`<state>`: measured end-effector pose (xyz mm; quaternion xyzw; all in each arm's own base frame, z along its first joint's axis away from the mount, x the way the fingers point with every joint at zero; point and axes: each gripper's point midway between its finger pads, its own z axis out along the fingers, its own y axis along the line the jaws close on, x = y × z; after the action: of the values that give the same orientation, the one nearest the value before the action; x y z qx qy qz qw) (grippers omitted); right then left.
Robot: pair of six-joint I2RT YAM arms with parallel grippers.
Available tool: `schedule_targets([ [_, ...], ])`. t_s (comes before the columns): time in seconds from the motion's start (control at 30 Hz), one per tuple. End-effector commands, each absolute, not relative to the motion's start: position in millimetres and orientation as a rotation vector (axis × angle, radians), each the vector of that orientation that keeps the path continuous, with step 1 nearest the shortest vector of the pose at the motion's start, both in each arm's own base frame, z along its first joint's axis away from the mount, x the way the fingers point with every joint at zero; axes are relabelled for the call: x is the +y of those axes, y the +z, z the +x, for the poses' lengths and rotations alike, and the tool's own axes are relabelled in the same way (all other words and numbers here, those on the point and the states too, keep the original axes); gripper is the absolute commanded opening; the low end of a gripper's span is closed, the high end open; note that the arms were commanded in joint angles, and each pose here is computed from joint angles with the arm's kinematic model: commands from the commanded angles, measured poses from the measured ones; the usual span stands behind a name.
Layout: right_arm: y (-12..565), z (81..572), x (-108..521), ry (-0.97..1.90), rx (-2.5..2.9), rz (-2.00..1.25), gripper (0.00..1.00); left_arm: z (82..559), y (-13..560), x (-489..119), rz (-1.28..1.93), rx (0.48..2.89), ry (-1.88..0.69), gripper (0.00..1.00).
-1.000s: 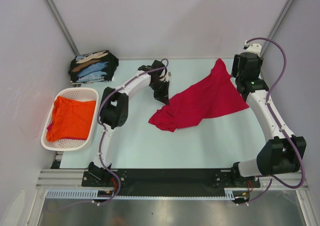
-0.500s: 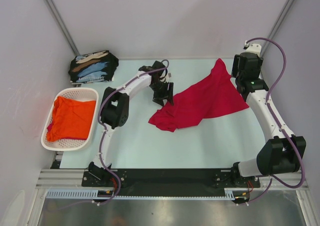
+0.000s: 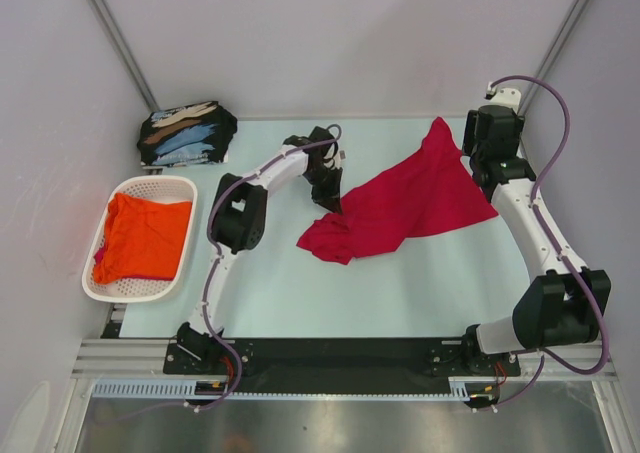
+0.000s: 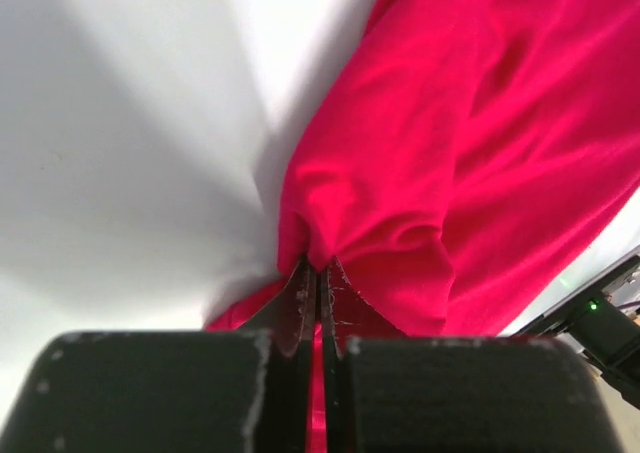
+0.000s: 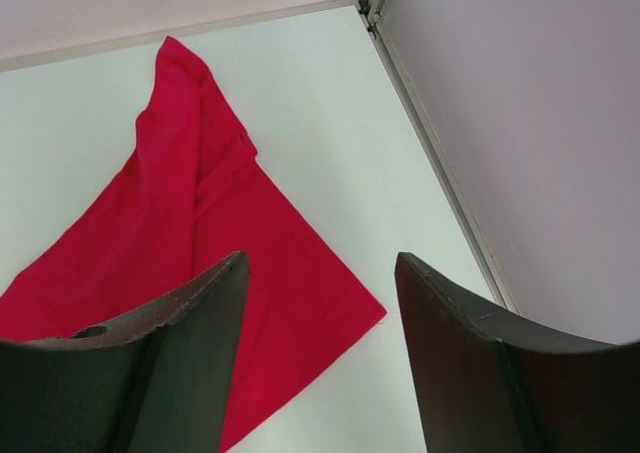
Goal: Fold and stack the t-shirts
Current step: Flatten out the tshirt
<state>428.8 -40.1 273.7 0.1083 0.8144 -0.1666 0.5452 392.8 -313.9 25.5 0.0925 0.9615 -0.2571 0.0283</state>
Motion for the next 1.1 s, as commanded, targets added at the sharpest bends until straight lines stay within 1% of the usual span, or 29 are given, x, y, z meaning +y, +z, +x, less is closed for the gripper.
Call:
schedule_targets([
  [0.0,296,433,-43,-0.406,1.883,0.27,0.66,405,64,-310,0.312,2.872,-0.794,0.0],
  [0.03,296,433,-43,-0.405,1.883,0.267,0.66,409,82,-304,0.309,2.832,-0.768,0.0],
  [0.1,295,433,-42,-0.406,1.887,0.267,0.66,414,101,-286,0.278,2.806,-0.71,0.0],
  [0.13,294,432,-43,-0.408,1.89,0.268,0.66,424,124,-269,0.239,2.751,-0.651,0.0],
  [0.23,289,432,-41,-0.403,1.904,0.269,0.66,435,169,-237,0.173,2.659,-0.546,0.0],
  [0.27,287,432,-40,-0.402,1.912,0.266,0.66,442,177,-219,0.128,2.642,-0.481,0.0],
  [0.33,284,431,-39,-0.401,1.918,0.263,0.66,450,195,-199,0.081,2.594,-0.432,0.0],
  [0.47,280,434,-34,-0.393,1.927,0.252,0.65,465,189,-185,0.045,2.592,-0.378,0.0],
  [0.57,277,437,-32,-0.392,1.942,0.248,0.65,479,177,-192,0.032,2.596,-0.39,0.0],
  [0.6,274,438,-31,-0.395,1.952,0.243,0.65,487,182,-195,0.025,2.574,-0.397,0.0],
  [0.63,273,438,-31,-0.397,1.955,0.244,0.65,493,167,-195,0.01,2.599,-0.388,0.0],
  [0.7,270,440,-28,-0.39,1.964,0.235,0.65,505,163,-197,-0.015,2.586,-0.389,0.0],
  [0.73,267,441,-26,-0.39,1.973,0.228,0.65,509,145,-195,-0.06,2.624,-0.379,0.0],
  [0.8,262,441,-25,-0.39,1.99,0.221,0.65,519,138,-189,-0.111,2.626,-0.371,0.0],
  [0.83,258,441,-23,-0.392,2.006,0.211,0.65,523,123,-181,-0.178,2.651,-0.349,0.0],
  [0.87,257,441,-22,-0.393,2.012,0.207,0.65,525,119,-176,-0.204,2.656,-0.352,0.08],
  [0.9,253,440,-20,-0.394,2.02,0.202,0.65,527,116,-172,-0.224,2.658,-0.354,0.2],
  [0.93,249,439,-22,-0.405,2.032,0.204,0.65,531,117,-163,-0.244,2.646,-0.339,0.39],
  [1.0,239,436,-26,-0.401,2.053,0.229,0.65,533,135,-156,-0.227,2.606,-0.326,0.5],
  [1.03,237,435,-29,-0.403,2.057,0.24,0.66,534,144,-151,-0.207,2.583,-0.311,0.62],
  [1.07,233,433,-36,-0.395,2.068,0.257,0.66,533,152,-148,-0.195,2.561,-0.297,0.67],
])
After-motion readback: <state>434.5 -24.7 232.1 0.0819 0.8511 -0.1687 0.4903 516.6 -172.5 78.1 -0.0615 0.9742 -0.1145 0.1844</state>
